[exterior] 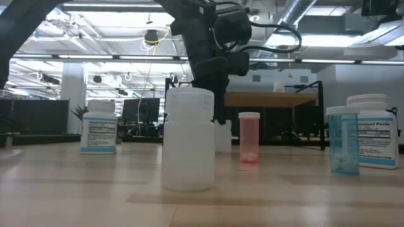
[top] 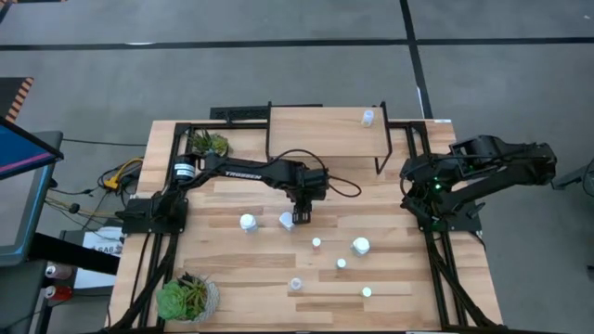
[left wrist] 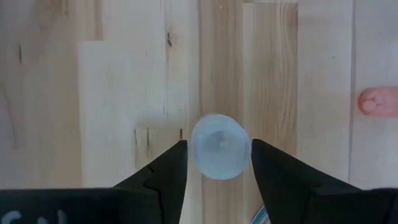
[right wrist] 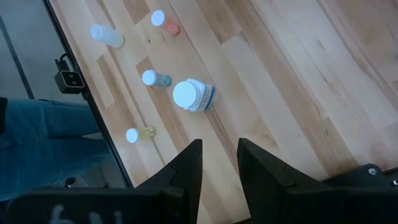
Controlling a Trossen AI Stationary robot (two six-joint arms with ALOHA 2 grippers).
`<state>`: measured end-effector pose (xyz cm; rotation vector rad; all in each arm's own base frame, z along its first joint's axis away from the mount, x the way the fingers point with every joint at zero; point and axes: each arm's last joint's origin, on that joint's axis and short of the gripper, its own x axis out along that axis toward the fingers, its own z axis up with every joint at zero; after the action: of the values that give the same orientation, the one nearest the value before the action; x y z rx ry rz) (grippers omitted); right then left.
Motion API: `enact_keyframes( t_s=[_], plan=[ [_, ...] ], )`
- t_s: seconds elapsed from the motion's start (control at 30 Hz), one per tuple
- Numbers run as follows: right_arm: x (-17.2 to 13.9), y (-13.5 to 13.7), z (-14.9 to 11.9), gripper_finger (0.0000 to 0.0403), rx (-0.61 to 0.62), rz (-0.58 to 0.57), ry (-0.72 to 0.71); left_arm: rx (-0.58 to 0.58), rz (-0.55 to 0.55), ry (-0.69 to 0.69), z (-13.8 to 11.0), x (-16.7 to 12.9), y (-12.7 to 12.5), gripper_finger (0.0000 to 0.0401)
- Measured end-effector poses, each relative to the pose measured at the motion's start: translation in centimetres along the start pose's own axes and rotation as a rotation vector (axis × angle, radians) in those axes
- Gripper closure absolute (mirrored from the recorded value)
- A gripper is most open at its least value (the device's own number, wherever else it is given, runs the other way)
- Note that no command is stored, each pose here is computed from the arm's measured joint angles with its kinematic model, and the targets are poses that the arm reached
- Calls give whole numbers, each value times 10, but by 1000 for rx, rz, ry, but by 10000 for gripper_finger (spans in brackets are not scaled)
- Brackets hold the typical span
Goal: Pick and place medicine bottles onto shelf by color
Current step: Put the left transparent pill bottle on the shelf aligned with the other transparent pill bottle
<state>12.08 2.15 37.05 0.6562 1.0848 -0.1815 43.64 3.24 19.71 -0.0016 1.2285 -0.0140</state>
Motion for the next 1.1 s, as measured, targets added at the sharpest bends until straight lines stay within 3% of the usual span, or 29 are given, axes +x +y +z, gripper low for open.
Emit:
enact_keyframes(
  t_s=[0.2,0.47,0.7,0.93,1.1],
  plan=[
    [0,0,0,278,0,0,0,17,0,-6,16,-34,0,236],
    [0,0,0,278,0,1,1,61,-12,-1,31,-104,-7,236],
    [6,6,7,278,-59,14,-16,80,-31,206,10,-137,-15,236],
    [25,15,21,278,-228,-22,21,62,1,132,1,-169,-27,236],
    [46,25,37,278,-283,-36,33,43,57,111,-24,-198,-37,236]
  ],
)
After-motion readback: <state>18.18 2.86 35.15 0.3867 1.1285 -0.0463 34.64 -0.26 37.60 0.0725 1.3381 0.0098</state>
